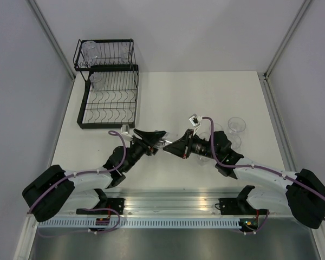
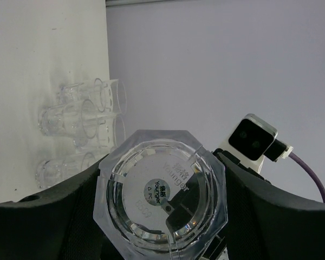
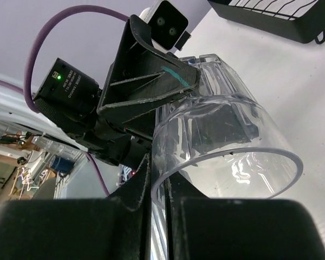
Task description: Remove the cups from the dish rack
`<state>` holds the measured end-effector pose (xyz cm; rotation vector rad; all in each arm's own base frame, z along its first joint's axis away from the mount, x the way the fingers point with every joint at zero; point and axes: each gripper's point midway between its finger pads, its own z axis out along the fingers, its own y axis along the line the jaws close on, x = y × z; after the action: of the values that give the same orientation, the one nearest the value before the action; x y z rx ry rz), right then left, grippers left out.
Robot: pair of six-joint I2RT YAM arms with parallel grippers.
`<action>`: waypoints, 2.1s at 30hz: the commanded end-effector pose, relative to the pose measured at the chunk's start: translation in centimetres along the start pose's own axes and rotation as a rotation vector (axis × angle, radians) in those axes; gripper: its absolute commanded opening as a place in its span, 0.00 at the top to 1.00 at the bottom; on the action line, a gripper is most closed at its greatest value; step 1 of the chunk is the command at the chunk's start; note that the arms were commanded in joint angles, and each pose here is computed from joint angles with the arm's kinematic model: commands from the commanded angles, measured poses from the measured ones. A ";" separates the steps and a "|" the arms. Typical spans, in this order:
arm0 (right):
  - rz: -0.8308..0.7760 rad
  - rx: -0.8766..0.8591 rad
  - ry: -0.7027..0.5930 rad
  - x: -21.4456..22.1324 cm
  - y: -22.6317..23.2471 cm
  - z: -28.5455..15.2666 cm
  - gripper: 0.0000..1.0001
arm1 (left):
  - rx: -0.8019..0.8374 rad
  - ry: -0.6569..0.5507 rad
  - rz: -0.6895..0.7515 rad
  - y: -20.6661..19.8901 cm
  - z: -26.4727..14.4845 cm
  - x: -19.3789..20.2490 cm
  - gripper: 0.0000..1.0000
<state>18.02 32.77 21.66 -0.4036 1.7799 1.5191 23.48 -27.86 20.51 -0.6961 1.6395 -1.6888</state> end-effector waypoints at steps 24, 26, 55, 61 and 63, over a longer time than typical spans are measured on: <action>-0.272 0.912 0.344 -2.7 -12.0 -5.3 0.99 | -0.369 -0.286 0.651 -2.2 -4.0 -8.7 0.00; -0.267 0.946 0.409 -2.2 -13.1 -5.0 0.99 | -0.423 -0.275 0.695 -2.3 -4.3 -9.0 0.00; -0.277 0.984 0.681 1.0 -15.6 -5.4 0.57 | -0.601 -0.449 1.115 -9.8 -2.7 -19.1 0.00; -0.321 0.819 0.574 -1.4 -12.1 -3.6 0.27 | -0.689 -0.552 1.126 -11.6 -0.8 -25.5 0.00; -0.341 0.769 0.503 -2.8 -10.4 -3.2 0.15 | -0.722 -0.572 1.134 -12.4 0.7 -27.9 0.00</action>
<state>24.90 24.41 10.67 -0.6850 2.5575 0.2606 37.32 -7.59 31.45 -0.3937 1.7041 -0.0982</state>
